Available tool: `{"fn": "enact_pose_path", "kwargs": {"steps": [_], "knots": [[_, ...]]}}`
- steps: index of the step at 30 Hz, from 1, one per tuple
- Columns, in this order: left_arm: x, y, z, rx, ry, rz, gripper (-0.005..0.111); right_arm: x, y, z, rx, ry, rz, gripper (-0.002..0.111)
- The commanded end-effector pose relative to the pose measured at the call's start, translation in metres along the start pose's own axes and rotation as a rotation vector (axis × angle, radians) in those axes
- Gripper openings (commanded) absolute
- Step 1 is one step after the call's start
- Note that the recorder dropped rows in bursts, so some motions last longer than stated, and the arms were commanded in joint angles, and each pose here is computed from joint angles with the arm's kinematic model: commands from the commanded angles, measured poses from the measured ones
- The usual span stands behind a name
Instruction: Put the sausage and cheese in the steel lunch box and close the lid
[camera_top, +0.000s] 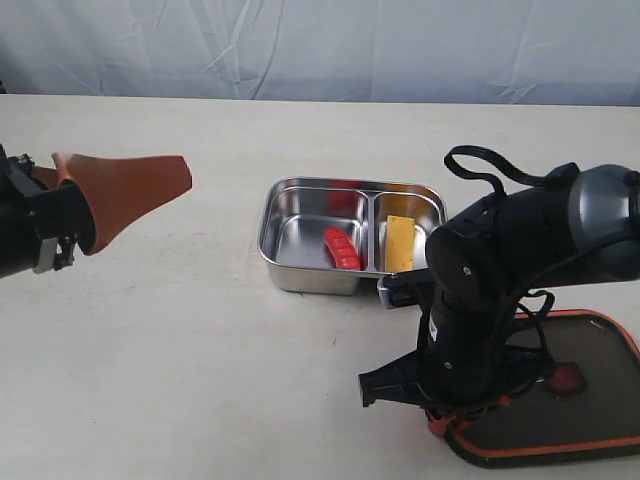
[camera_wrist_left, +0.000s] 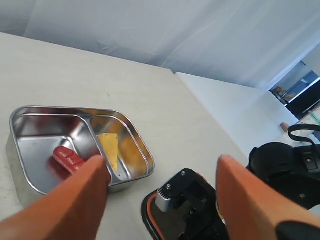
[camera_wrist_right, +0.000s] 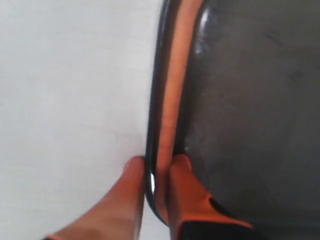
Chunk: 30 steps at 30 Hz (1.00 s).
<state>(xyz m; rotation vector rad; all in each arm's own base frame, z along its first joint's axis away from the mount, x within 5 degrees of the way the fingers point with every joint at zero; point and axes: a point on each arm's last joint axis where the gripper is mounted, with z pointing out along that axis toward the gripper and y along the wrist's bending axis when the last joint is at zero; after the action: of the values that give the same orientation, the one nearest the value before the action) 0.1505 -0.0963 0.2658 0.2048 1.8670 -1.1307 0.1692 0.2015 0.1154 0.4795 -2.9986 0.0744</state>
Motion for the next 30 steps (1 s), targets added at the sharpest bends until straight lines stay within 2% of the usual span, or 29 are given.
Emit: {"fn": "enact_pose_path", "kwargs": {"steps": [1,5,13,19,26,30], "knots": [[-0.003,-0.002,-0.004,-0.022,-0.02,0.024,0.06,0.001,-0.002,0.009,0.026,0.023,-0.038,-0.001],[-0.002,-0.002,-0.005,-0.029,-0.013,0.05,0.06,0.004,-0.004,0.002,0.026,0.026,-0.057,-0.001],[-0.001,-0.002,-0.005,-0.032,-0.006,0.041,0.06,0.021,0.004,-0.053,-0.084,-0.163,-0.11,-0.001],[-0.001,0.002,-0.005,-0.068,-0.003,0.005,0.06,0.043,-0.004,-0.102,-0.212,-0.3,-0.096,-0.001],[-0.001,0.003,-0.005,-0.084,-0.003,-0.009,0.06,0.083,-0.025,-0.163,-0.405,-0.535,-0.091,-0.001],[-0.001,0.003,-0.005,-0.084,-0.005,-0.037,0.06,0.106,-0.036,-0.202,-0.54,-0.725,-0.148,-0.001]]}}
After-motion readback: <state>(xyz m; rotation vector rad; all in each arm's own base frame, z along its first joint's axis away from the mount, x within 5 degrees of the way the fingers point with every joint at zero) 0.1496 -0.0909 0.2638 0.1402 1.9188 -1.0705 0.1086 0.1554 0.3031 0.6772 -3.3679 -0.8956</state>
